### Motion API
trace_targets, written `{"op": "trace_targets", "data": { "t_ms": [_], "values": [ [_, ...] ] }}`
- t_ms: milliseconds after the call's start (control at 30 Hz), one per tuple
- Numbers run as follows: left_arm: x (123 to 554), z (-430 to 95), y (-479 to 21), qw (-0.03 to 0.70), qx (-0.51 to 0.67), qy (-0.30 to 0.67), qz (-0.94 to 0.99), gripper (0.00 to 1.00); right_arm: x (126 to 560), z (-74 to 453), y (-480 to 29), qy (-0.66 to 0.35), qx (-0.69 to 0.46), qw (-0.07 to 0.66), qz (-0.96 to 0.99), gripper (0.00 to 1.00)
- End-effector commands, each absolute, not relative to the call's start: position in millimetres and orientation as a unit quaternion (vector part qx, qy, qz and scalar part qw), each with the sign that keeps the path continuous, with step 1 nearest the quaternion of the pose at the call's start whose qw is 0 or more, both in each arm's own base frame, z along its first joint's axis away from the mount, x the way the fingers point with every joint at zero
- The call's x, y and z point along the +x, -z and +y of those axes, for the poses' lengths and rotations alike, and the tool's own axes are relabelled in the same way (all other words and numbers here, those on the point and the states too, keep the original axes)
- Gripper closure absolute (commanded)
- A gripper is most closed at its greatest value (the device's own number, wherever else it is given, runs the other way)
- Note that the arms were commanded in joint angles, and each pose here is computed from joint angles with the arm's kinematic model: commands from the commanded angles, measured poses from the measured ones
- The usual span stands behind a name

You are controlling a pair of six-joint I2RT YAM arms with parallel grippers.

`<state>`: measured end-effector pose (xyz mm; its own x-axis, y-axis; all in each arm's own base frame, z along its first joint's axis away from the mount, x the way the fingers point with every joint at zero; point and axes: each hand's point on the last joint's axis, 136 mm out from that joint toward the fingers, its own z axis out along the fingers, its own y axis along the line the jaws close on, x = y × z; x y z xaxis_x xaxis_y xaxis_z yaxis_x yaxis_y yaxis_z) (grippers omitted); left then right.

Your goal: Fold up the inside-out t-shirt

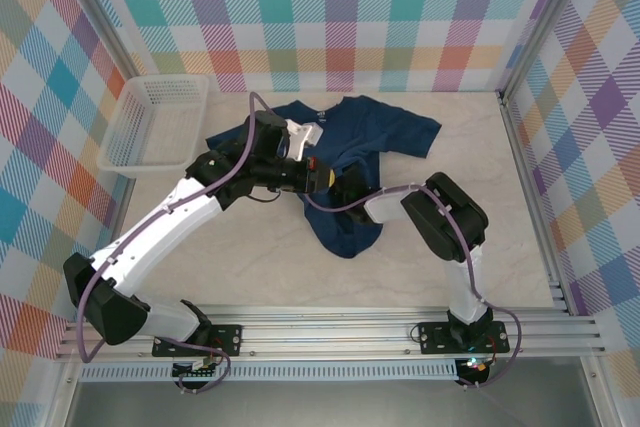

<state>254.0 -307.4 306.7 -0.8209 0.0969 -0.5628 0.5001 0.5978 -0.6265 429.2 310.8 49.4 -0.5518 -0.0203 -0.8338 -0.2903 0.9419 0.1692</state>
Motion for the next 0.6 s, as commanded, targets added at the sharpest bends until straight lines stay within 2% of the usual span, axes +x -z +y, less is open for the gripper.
{"op": "trace_targets", "data": {
  "t_ms": [0,167,367,467,567],
  "values": [
    [233.6,-310.0,-337.6,0.247,0.193,0.445,0.839,1.00,427.3,318.3,-51.5,-0.171,-0.084,0.441,0.877,0.61],
    [246.1,-294.9,-331.2,0.278,0.171,0.395,0.859,1.00,423.3,313.4,-68.5,-0.217,-0.063,0.428,0.875,0.57],
    [275.1,-267.8,-314.7,0.319,0.124,0.308,0.888,1.00,386.9,307.9,-67.3,-0.256,-0.100,0.412,0.869,0.53],
    [269.9,-272.9,-316.8,0.310,0.132,0.328,0.882,1.00,385.7,296.5,-62.7,-0.251,-0.074,0.402,0.877,0.52],
    [255.1,-291.7,-323.7,0.282,0.158,0.387,0.863,1.00,399.8,297.4,-63.6,-0.255,-0.038,0.394,0.882,0.52]
  ]
}}
